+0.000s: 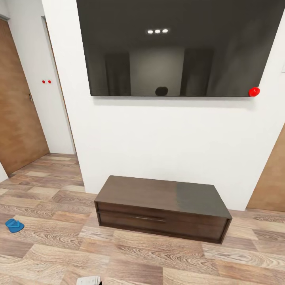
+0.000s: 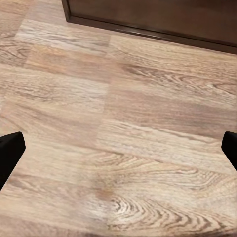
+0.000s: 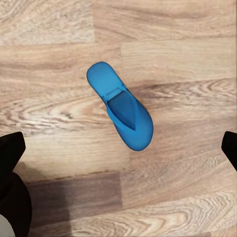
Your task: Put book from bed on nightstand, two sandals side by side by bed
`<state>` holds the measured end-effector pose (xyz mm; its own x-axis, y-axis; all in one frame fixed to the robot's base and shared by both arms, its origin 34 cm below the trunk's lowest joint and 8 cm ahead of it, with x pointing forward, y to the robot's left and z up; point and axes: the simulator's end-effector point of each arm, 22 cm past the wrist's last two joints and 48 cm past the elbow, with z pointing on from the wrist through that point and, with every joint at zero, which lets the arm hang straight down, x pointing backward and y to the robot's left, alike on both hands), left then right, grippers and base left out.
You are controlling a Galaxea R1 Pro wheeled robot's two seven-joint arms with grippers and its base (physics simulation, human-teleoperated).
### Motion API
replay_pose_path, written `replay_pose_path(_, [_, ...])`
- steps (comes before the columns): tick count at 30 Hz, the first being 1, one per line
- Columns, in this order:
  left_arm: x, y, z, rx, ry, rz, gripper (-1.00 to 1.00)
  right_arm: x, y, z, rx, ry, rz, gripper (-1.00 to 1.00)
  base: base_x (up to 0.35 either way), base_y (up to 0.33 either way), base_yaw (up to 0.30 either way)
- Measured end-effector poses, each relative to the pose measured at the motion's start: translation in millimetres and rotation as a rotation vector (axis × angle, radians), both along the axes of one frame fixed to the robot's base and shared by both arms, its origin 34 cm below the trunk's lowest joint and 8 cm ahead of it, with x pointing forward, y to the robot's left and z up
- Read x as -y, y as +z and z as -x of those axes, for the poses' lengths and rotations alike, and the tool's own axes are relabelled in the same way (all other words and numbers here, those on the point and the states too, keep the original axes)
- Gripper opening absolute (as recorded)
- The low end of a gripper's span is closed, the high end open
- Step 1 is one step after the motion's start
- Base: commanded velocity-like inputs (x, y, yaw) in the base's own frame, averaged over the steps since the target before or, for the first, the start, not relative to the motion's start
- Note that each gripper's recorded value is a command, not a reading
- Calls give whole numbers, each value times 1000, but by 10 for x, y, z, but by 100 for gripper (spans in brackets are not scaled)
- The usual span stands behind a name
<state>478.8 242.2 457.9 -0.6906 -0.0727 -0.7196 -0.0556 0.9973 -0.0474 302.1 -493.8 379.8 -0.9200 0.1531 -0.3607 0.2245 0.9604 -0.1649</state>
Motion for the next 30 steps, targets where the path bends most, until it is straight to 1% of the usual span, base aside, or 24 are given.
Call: replay_pose_path(30, [6, -1, 1, 0, 0, 1, 100, -27, -6, -9, 3, 3, -3, 100, 0, 0, -5])
